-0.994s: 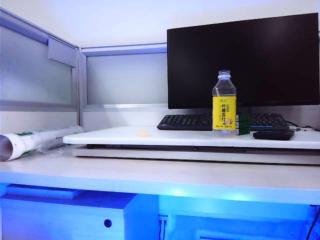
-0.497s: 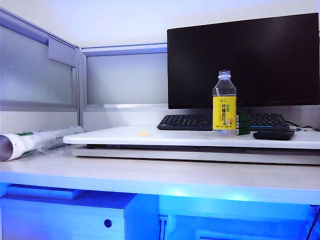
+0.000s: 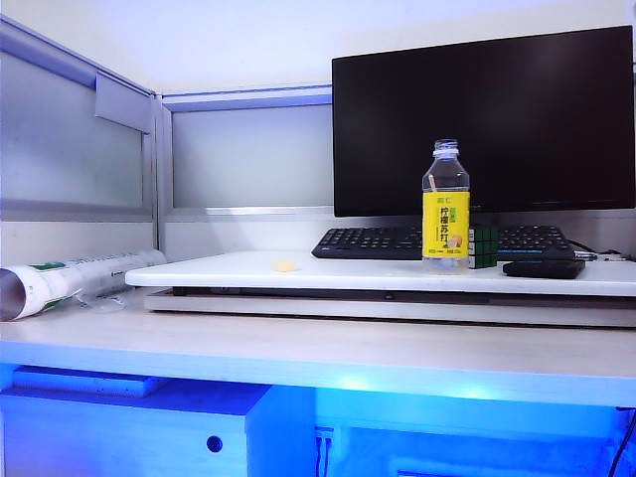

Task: Grab a stick from the table and stick it in a plastic bottle.

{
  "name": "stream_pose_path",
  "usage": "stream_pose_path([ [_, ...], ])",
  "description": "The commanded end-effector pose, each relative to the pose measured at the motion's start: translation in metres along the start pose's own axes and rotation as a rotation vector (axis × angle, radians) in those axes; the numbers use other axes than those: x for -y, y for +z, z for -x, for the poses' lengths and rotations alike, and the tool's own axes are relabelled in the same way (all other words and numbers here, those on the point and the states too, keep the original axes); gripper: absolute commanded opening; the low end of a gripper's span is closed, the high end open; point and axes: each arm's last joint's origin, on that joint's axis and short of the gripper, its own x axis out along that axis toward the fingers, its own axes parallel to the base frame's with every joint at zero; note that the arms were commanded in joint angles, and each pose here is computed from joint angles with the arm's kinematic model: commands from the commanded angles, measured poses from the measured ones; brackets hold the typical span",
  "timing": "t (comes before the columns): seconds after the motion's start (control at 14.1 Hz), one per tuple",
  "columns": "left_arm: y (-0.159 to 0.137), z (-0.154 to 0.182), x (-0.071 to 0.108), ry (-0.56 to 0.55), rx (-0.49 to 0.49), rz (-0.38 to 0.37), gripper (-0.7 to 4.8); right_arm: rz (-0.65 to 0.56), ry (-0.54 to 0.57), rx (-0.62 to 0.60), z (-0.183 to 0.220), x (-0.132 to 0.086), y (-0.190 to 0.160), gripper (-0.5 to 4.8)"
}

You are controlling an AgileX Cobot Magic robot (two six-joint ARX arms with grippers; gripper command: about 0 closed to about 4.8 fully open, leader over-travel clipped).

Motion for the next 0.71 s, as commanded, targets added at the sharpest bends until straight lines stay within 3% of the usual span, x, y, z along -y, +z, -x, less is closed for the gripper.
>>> stream_pose_path([
  [0.07,-0.002,0.0,-0.002,0.073,-0.021,-0.027,-0.05,-0.04,-0.003,0.048,0.025,0.0,-0.034,-0.09],
  [0.28,-0.002,0.0,-0.003,0.099,-0.022,-0.03,-0.05,-0.042,-0.054,0.14,0.053,0.002,-0.074,-0.09],
  [0.35,-0.003,0.0,-0.004,0.131,-0.033,-0.082,-0.05,-0.086,-0.071,0.071,0.06,0.003,-0.106,-0.09],
  [0.43,-0.003,0.0,-0.005,0.161,-0.035,-0.078,-0.04,-0.086,-0.075,0.016,0.048,0.004,-0.133,-0.09],
  [0.71,-0.003,0.0,-0.004,0.146,-0.03,-0.034,-0.04,-0.08,-0.081,-0.092,0.04,0.005,-0.163,-0.09],
])
